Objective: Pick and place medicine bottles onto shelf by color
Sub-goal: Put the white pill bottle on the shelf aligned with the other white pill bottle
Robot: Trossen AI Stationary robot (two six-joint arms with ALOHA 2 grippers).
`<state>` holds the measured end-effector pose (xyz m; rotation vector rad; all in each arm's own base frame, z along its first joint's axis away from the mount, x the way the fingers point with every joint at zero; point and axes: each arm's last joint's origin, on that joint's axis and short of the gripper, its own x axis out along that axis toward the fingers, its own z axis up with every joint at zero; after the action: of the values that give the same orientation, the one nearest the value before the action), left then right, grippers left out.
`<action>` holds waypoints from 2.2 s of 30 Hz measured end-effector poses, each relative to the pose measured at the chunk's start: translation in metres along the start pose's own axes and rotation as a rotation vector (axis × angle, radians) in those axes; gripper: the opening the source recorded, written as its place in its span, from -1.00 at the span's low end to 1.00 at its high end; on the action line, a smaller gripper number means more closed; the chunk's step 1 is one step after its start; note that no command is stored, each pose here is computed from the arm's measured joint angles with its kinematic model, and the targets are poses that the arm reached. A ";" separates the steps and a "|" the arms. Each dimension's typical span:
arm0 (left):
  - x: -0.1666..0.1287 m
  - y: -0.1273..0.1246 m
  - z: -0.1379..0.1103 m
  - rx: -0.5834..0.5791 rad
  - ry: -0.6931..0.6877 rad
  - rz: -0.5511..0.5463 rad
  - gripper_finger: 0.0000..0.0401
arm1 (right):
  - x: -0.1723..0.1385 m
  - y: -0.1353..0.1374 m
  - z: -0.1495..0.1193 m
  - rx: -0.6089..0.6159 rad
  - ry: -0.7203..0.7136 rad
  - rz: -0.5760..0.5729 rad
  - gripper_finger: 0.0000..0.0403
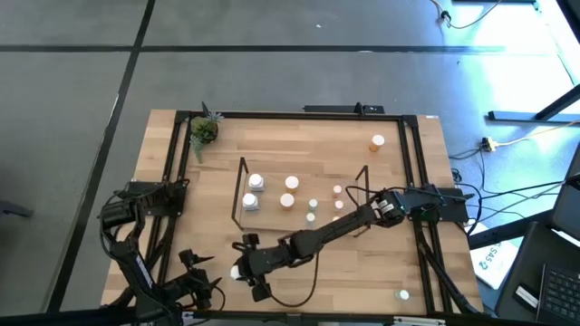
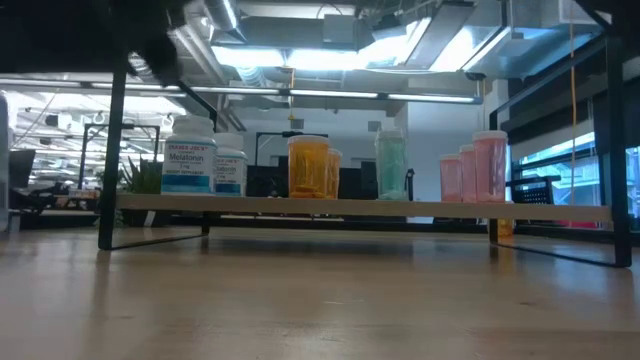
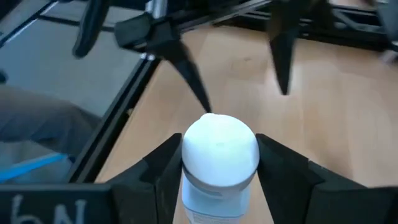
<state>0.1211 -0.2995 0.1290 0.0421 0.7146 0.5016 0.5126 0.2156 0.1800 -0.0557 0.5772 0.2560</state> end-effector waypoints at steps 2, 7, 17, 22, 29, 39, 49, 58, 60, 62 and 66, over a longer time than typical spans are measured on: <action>0.000 0.000 0.000 -0.001 0.000 -0.001 0.63 | -0.005 0.003 0.001 0.010 0.022 -0.038 -0.08; 0.000 -0.001 0.000 0.000 0.000 -0.004 0.63 | -0.018 0.011 0.008 0.028 0.023 -0.118 -0.07; 0.001 -0.002 0.001 0.019 -0.001 -0.010 0.63 | -0.047 0.016 0.015 0.000 0.085 -0.408 -0.07; 0.003 -0.001 0.002 0.037 -0.001 -0.001 0.63 | -0.051 0.003 0.016 0.040 0.113 -0.434 -0.09; 0.004 -0.002 0.003 0.023 0.001 -0.004 0.63 | -0.050 -0.021 0.014 0.026 0.169 -0.470 -0.06; 0.005 -0.003 0.003 0.015 0.003 -0.009 0.63 | -0.048 -0.041 0.015 0.003 0.191 -0.447 -0.05; 0.005 -0.003 0.003 0.015 0.003 -0.009 0.63 | -0.046 -0.058 0.019 -0.018 0.176 -0.445 -0.05; 0.005 -0.003 0.003 0.013 0.004 -0.009 0.63 | -0.044 -0.071 0.018 0.013 0.186 -0.408 -0.05; 0.005 -0.003 0.003 0.013 0.004 -0.009 0.63 | -0.044 -0.073 0.018 0.014 0.193 -0.407 -0.05; 0.005 -0.003 0.003 0.011 0.004 -0.009 0.63 | -0.044 -0.074 0.018 0.016 0.195 -0.403 -0.04; 0.005 -0.003 0.003 0.011 0.004 -0.009 0.63 | -0.044 -0.074 0.017 0.018 0.197 -0.402 -0.01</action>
<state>0.1277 -0.2998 0.1280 0.0487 0.7210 0.4894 0.5047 0.1365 0.2174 -0.1783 0.7493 -0.1479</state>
